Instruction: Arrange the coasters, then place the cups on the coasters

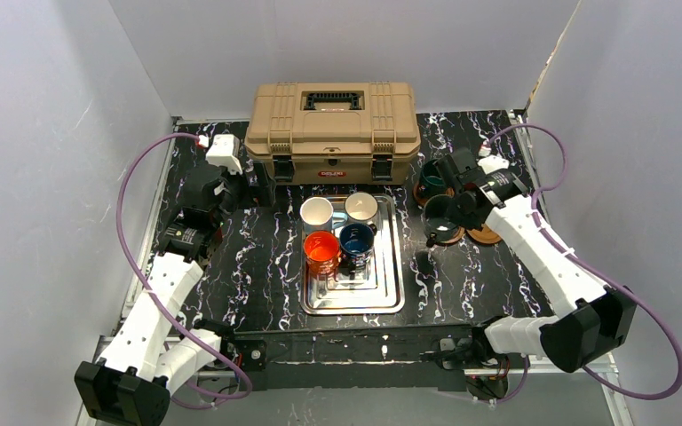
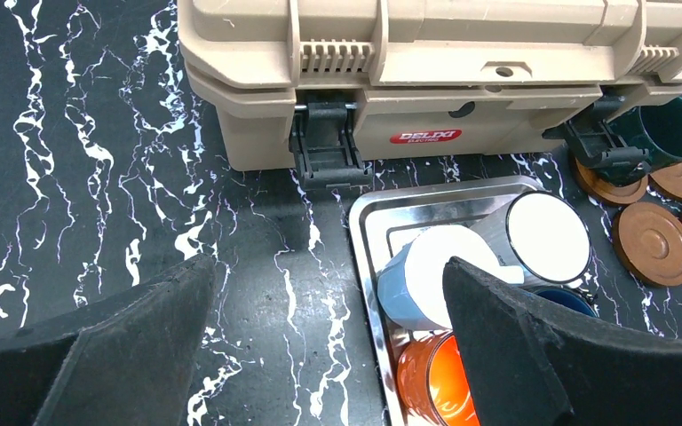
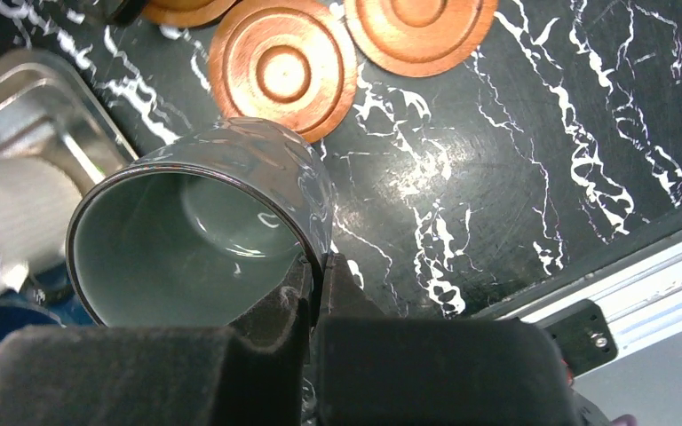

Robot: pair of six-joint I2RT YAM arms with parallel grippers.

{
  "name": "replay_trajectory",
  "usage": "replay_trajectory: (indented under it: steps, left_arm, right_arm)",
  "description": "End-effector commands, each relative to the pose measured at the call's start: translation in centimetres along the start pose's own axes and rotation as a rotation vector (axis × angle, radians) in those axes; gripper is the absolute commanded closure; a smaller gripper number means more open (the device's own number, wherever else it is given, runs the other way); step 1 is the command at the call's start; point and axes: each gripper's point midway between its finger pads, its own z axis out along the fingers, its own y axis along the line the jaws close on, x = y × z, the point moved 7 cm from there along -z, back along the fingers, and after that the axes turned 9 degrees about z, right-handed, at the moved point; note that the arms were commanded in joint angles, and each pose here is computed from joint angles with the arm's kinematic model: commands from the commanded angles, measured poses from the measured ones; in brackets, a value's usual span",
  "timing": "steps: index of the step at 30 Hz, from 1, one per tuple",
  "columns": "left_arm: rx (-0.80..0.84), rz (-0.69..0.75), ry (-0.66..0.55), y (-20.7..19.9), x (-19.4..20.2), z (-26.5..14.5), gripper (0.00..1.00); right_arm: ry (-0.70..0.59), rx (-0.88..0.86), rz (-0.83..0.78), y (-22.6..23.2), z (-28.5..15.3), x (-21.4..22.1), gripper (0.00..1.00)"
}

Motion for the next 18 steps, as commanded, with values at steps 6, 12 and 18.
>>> replay_trajectory:
  steps: [6,12,18]
  left_arm:
    - [0.0,0.005,-0.03,0.0,-0.5,-0.7,0.02]
    - [-0.013,0.015,-0.034,0.1,-0.6,-0.9,0.02]
    - [-0.017,0.018,-0.032,0.2,-0.5,-0.9,0.02]
  right_arm:
    - [-0.106,-0.005,0.322,-0.2,3.8,-2.6,0.99]
    - [-0.109,-0.035,0.372,-0.3,6.1,-3.5,0.99]
    - [-0.038,-0.059,0.335,-0.2,8.1,-4.4,0.99]
